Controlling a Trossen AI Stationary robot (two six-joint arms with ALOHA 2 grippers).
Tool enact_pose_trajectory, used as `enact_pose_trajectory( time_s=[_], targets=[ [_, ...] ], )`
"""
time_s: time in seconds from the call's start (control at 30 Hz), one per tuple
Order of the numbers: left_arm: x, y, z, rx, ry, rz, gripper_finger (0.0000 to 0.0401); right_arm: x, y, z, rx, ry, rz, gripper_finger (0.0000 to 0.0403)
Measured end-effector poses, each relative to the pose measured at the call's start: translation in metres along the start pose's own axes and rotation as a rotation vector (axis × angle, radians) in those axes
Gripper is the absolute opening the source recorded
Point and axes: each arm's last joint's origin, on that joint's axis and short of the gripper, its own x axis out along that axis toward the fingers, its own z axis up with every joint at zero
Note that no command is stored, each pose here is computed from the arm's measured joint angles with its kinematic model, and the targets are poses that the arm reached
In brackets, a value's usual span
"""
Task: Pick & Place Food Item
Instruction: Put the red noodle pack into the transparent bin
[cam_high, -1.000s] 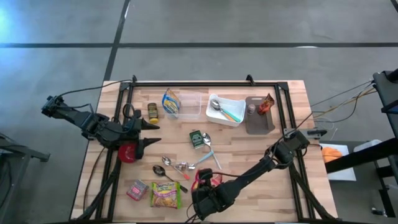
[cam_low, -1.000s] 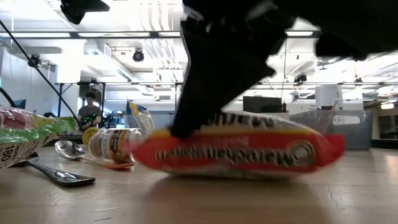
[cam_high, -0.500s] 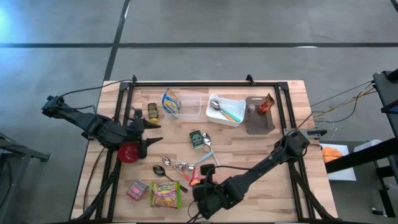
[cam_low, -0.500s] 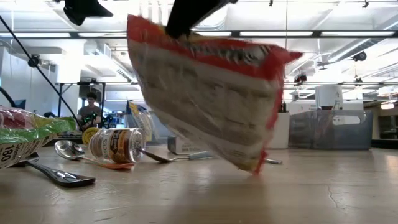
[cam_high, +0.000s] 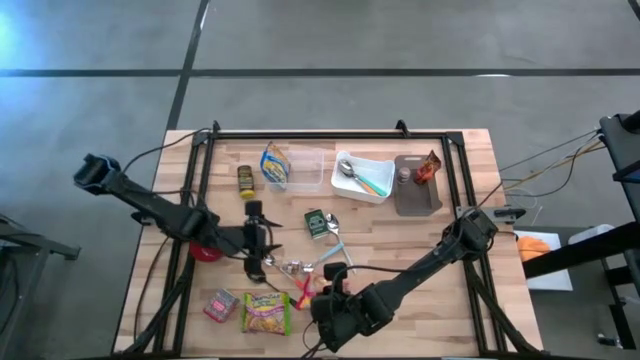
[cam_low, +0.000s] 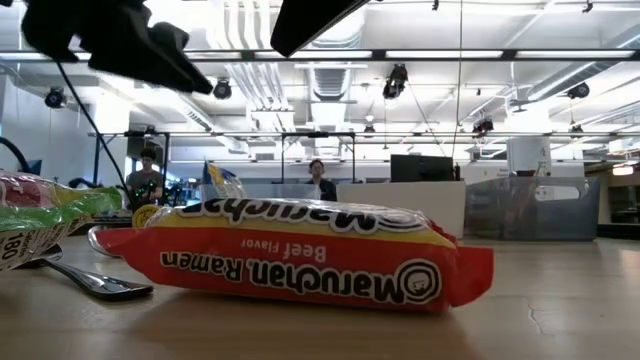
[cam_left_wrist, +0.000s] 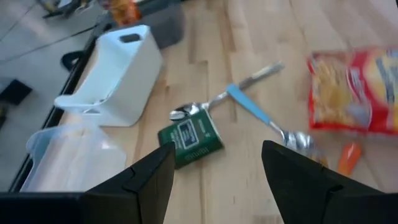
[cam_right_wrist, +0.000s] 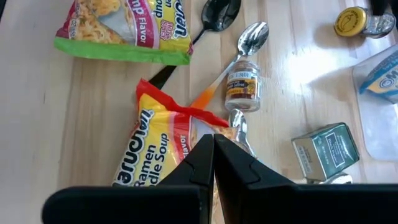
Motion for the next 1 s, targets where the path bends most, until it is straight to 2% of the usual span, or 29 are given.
enact_pose_trajectory(
  time_s=[0.2,0.4,0.47,0.53,0.7,0.87,1.0],
  targets=[
    [0.01,-0.006,0.004,-0.005,-0.003,-0.011,0.0243,0.0,0.0,-0.001,0.081,0.012,-0.004,0.0008],
    [0.01,-0.006,0.007,-0.072,-0.01,-0.023,0.0243,0.004,-0.003,-0.003,0.264,0.048,0.009,0.0008],
    [0.01,-0.008,0.007,-0.157,-0.01,-0.076,0.0248,0.004,-0.004,-0.006,0.306,0.072,-0.008,0.0008],
    [0.01,-0.01,0.008,-0.301,-0.007,-0.155,0.0261,0.003,-0.005,-0.008,0.335,0.095,-0.025,0.0008],
    [0.01,-0.014,0.011,-0.58,0.022,-0.298,0.0315,0.002,-0.009,-0.017,0.378,0.18,-0.059,0.0009],
    [0.012,-0.016,0.013,-0.727,0.042,-0.334,0.0359,-0.003,-0.015,-0.032,0.486,0.311,-0.149,0.0009],
    [0.025,-0.025,0.012,-0.796,0.065,-0.377,0.0366,-0.008,-0.014,-0.045,0.551,0.403,-0.213,0.0009]
  ],
)
